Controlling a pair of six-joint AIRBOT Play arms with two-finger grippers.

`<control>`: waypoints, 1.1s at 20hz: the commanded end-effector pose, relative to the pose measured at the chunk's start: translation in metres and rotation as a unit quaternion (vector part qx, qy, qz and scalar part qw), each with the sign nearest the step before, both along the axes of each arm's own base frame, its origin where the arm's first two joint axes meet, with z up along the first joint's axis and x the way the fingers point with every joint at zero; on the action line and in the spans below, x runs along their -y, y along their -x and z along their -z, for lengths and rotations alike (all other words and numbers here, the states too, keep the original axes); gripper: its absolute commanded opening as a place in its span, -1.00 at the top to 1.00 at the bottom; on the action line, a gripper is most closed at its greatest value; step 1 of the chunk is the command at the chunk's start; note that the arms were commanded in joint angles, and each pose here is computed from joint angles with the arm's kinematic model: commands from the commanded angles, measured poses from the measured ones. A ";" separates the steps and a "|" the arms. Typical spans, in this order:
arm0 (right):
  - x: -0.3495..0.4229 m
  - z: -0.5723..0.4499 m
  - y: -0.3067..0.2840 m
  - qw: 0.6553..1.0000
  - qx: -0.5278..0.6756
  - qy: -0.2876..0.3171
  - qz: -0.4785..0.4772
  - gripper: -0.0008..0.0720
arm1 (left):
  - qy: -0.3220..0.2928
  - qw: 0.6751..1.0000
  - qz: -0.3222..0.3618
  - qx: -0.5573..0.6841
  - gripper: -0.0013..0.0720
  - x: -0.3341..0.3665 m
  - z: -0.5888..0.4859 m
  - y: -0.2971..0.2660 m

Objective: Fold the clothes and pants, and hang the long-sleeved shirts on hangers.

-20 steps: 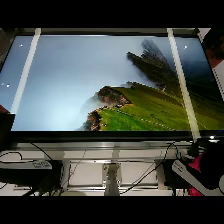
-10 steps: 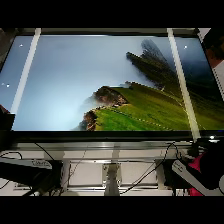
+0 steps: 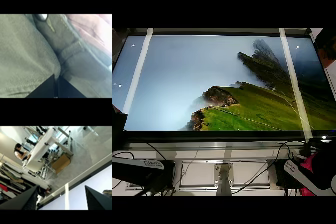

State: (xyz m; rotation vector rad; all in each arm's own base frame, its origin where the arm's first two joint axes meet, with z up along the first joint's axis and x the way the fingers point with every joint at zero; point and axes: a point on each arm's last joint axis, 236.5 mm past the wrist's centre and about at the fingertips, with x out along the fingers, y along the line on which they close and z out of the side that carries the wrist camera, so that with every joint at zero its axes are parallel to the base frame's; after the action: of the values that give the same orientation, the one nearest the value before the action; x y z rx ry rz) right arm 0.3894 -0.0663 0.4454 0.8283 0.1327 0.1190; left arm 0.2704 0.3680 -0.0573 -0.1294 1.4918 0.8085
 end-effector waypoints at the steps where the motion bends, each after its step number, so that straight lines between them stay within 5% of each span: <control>1: 0.000 0.000 0.000 1.000 0.000 0.000 -0.001 -0.77 | 0.007 0.999 0.002 0.039 0.93 0.020 -0.027 -0.015; 14: 0.000 0.000 0.000 1.000 0.000 0.000 0.000 -0.77 | -0.107 0.949 0.112 0.276 0.93 0.129 -0.239 -0.074; 18: 0.003 -0.004 -0.001 1.000 0.008 -0.002 0.005 -0.77 | -0.119 0.870 0.240 0.414 0.93 0.232 -0.325 -0.112; 22: 0.001 0.007 0.000 1.000 -0.013 0.007 0.001 -0.77 | -0.063 0.768 0.383 0.509 0.94 0.372 -0.384 -0.113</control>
State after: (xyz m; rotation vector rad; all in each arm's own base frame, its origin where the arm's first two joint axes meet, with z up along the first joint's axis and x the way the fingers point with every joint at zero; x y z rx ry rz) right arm 0.3902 -0.0684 0.4452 0.8256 0.1288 0.1117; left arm 0.3904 0.0835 0.2796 0.1125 0.5141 0.2937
